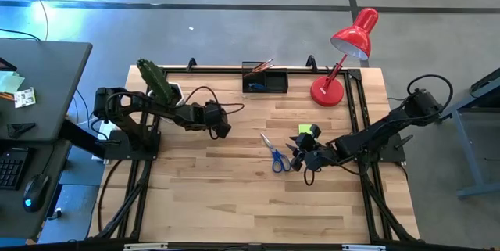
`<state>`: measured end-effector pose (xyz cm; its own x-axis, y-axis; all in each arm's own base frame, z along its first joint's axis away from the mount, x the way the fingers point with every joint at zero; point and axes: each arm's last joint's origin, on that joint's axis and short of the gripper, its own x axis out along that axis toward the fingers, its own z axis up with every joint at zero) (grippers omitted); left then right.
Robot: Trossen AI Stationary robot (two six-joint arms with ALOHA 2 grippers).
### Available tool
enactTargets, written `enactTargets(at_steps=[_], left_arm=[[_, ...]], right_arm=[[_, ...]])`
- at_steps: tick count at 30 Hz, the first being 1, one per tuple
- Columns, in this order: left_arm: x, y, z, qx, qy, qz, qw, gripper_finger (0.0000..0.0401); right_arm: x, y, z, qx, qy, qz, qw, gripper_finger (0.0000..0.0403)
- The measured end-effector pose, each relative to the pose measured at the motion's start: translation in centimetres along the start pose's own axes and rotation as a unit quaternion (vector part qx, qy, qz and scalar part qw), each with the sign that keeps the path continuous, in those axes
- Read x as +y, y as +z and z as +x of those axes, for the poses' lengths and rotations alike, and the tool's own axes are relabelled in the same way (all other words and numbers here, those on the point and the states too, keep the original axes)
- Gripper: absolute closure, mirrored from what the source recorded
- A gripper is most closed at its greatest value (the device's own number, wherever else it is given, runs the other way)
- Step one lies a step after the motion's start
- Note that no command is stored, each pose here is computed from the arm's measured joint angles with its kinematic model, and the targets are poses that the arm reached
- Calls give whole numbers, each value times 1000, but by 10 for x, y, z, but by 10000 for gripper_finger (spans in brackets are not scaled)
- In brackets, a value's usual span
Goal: Pick and place office supplies into organizer
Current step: Put the pink binder clip into the bottom left section of the desk organizer
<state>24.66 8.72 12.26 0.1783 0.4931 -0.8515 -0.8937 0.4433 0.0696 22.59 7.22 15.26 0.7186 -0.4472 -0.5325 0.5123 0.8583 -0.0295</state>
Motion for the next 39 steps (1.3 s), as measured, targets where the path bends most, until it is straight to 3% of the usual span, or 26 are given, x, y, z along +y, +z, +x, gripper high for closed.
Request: enactTargets(at_steps=[39], left_arm=[[-3,-6,11,30,-2,12,999,252]], right_arm=[[0,0,0,0,0,-2,1000,269]])
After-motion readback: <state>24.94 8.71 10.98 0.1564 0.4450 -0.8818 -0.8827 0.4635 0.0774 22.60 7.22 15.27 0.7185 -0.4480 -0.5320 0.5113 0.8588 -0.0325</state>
